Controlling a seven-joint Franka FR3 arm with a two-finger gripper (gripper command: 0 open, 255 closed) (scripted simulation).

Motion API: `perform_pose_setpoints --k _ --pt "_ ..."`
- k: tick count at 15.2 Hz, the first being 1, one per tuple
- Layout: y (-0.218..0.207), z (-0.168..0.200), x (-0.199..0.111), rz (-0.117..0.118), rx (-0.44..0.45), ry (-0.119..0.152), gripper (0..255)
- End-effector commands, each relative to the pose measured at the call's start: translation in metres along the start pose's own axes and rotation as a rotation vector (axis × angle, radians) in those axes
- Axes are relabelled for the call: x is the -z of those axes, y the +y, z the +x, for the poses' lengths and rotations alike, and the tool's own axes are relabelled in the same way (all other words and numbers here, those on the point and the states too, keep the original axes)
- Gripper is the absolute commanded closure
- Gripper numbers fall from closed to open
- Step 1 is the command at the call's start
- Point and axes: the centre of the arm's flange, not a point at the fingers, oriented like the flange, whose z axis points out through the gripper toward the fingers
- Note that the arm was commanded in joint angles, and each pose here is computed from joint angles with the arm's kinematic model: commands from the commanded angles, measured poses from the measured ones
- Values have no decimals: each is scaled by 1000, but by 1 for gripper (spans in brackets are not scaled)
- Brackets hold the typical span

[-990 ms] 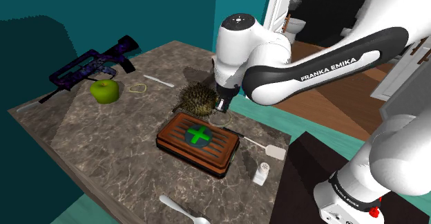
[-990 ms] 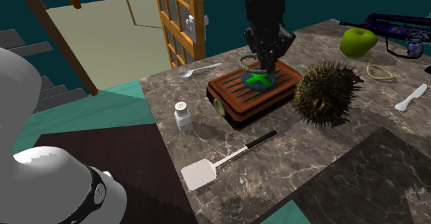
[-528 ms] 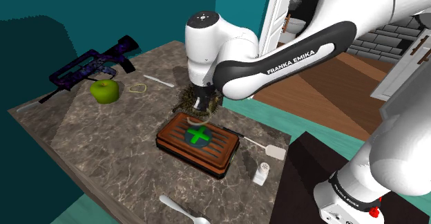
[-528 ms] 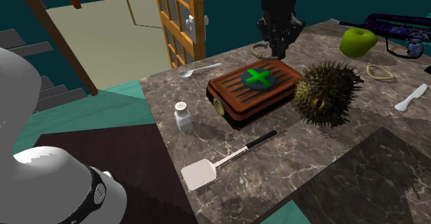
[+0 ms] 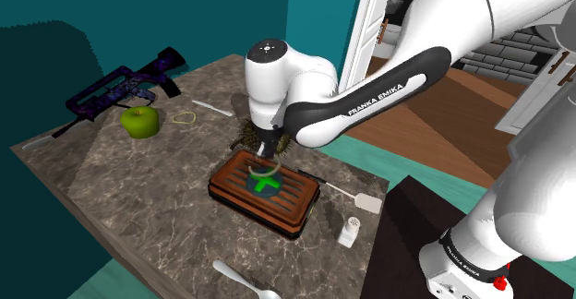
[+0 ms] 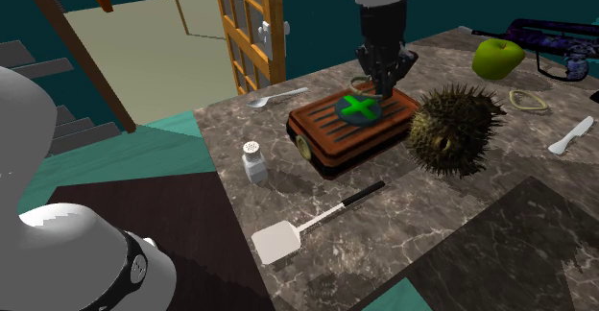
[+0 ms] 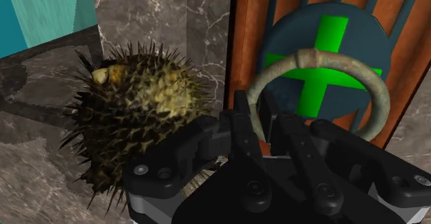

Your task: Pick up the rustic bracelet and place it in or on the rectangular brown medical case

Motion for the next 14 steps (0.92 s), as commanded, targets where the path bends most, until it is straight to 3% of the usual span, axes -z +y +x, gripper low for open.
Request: perform_pose_setpoints --k 1,5,13,14 --pt "-3 -2 -10 0 0 0 255" --pt "-10 -4 -34 0 0 0 255" --pt "-10 -4 -34 0 0 0 255" --pt "-10 -4 -34 0 0 0 0"
